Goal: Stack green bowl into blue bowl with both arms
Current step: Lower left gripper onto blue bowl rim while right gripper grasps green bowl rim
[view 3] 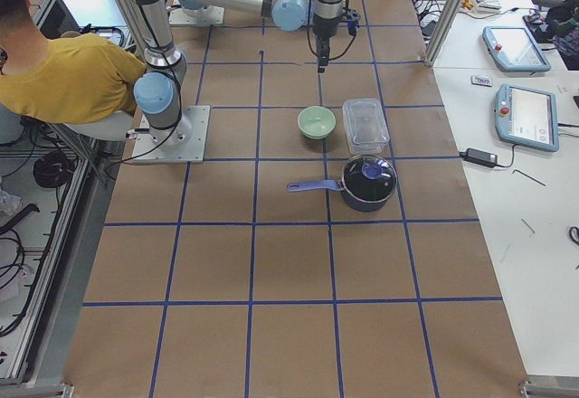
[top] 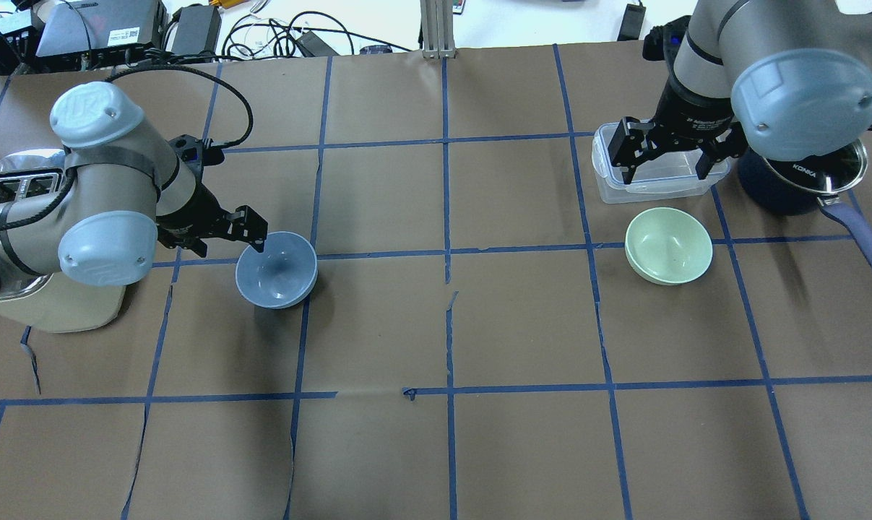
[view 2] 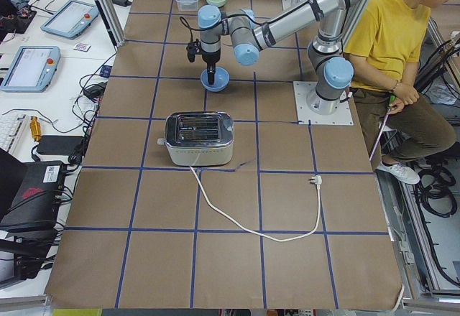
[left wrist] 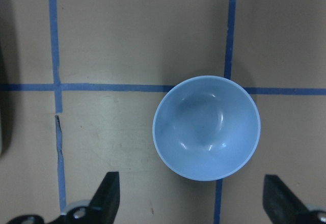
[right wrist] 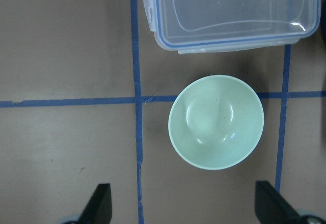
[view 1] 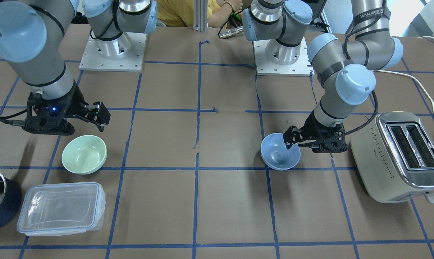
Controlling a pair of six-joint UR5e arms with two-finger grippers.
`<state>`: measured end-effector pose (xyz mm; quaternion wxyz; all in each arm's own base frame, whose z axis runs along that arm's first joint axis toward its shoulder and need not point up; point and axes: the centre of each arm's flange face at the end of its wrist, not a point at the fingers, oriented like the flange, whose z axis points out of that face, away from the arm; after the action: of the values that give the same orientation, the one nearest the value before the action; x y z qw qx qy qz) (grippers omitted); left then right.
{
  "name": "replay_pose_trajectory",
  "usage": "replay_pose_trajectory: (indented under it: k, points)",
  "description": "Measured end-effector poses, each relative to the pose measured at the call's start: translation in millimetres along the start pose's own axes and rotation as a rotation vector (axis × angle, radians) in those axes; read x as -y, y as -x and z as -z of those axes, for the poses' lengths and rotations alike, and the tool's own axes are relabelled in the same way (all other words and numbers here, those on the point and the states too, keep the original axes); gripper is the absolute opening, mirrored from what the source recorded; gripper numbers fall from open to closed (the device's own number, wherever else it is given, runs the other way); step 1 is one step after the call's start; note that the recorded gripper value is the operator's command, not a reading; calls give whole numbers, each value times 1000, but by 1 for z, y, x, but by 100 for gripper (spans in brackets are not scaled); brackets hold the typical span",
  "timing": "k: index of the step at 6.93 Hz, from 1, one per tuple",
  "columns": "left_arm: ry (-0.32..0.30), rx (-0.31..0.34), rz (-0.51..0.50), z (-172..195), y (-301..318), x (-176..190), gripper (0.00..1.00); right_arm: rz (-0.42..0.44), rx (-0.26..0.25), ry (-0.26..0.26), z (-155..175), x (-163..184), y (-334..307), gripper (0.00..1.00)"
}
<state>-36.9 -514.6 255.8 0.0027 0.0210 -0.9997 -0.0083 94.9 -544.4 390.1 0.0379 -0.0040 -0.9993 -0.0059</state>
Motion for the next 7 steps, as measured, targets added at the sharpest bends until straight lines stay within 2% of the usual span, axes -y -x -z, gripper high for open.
replay_pose_trajectory:
  k: [1, 2, 3, 5, 7]
  points:
    - [14, -1, 6, -21, 4, 1, 38, 7, -9, -10, -27, 14, -3, 100]
    - [30, -2, 6, -36, 6, 5, 15, 10, -13, -24, -61, 27, -3, 100]
    - [42, -6, 2, -44, 7, 8, 0, 11, -15, -26, -93, 32, -4, 100]
    - [49, -38, 0, -47, 5, 12, 0, 5, -13, 10, -135, 26, -8, 100]
    - [64, -100, 26, -33, -10, 13, 0, 1, -10, 58, -159, 16, -8, 100]
